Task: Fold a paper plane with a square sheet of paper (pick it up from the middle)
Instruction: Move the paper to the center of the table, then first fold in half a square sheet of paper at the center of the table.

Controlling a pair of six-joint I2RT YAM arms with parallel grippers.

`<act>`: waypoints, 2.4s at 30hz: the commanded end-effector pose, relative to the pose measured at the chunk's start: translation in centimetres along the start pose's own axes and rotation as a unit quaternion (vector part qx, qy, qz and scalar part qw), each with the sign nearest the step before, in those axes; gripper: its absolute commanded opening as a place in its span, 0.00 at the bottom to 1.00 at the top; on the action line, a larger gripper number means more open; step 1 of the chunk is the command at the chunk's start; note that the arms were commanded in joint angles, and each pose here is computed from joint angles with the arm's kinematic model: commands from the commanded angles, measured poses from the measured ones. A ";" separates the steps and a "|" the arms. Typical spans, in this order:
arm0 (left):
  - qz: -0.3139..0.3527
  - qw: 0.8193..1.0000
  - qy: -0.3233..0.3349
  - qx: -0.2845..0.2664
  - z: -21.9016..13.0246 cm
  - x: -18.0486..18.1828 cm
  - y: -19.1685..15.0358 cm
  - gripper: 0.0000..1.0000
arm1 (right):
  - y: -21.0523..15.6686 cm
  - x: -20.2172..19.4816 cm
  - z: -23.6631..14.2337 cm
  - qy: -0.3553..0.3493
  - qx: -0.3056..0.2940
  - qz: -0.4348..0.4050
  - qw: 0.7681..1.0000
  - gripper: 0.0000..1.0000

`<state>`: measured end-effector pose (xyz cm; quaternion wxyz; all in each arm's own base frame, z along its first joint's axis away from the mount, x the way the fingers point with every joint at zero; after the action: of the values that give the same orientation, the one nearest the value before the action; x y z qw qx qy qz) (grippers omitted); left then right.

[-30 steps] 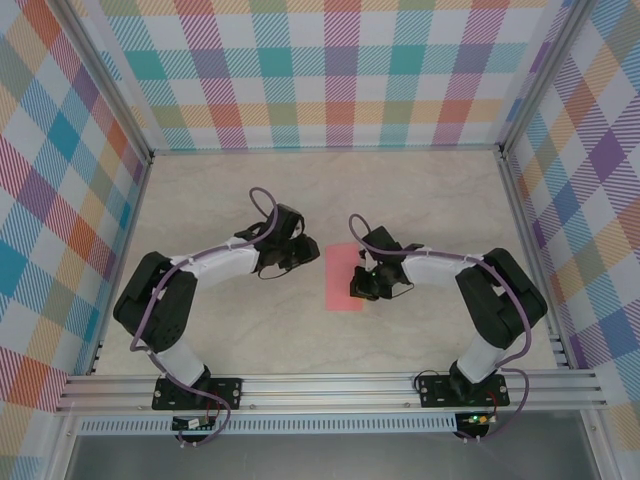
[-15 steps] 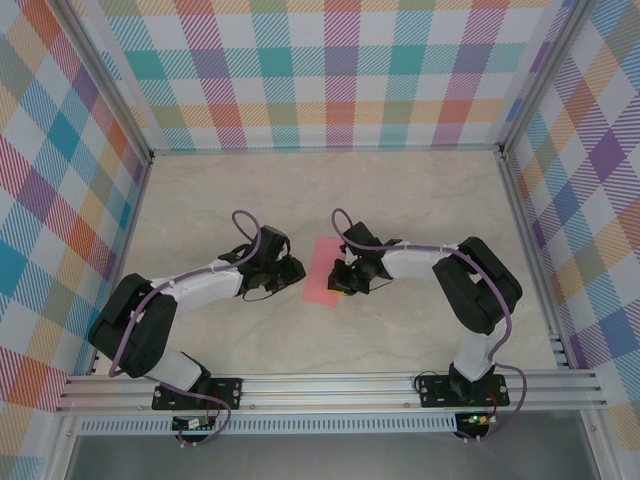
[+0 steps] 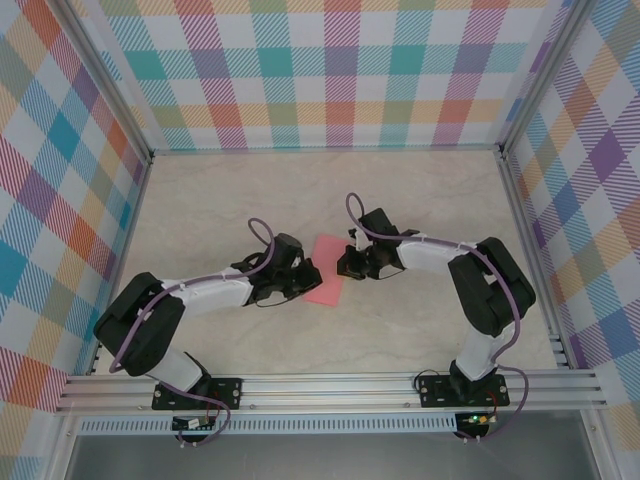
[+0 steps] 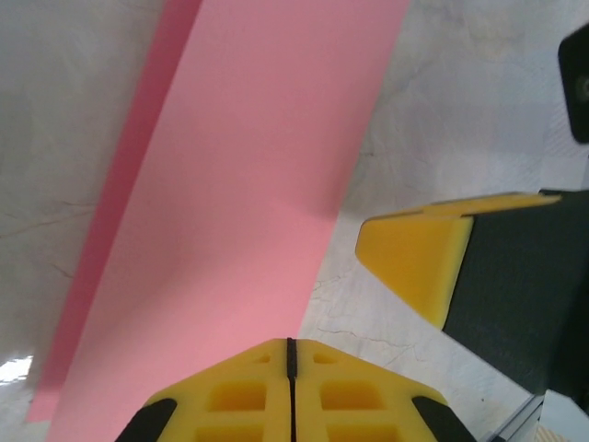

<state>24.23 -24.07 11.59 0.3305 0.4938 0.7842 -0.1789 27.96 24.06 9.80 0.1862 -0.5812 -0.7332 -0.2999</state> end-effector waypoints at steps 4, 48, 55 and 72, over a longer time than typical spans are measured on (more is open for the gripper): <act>0.003 0.999 -0.006 0.033 1.9 -1.0 -1.4 0.04 | 0.1 -0.7 1.1 0.029 0.026 -0.016 0.999 0.01; -0.003 0.984 0.169 0.051 4.4 5.4 -3.9 0.02 | 4.2 -4.0 2.1 0.011 0.006 -0.039 0.999 0.01; -0.002 0.983 0.174 0.056 4.3 5.8 -4.1 0.02 | 6.6 -6.1 1.8 -0.006 -0.019 -0.023 1.000 0.01; -0.002 0.982 0.180 0.056 4.2 6.2 -4.2 0.02 | 11.5 -9.3 0.6 -0.044 -0.058 0.005 0.997 0.01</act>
<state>23.31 -27.40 7.43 0.2648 0.5257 0.7916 -0.1642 38.20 21.61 6.87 0.2042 -0.5815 -0.7208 -0.3171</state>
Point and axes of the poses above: each hand's point on the last joint's axis, 136 mm out from that joint toward the fingers, its own z axis out along the fingers, its own x axis along the line the jaws close on, y = z × x, the point moved 7 cm from there along -z, back along the fingers, and after that the axes turned 11 degrees about -z, right-handed, at the moved point
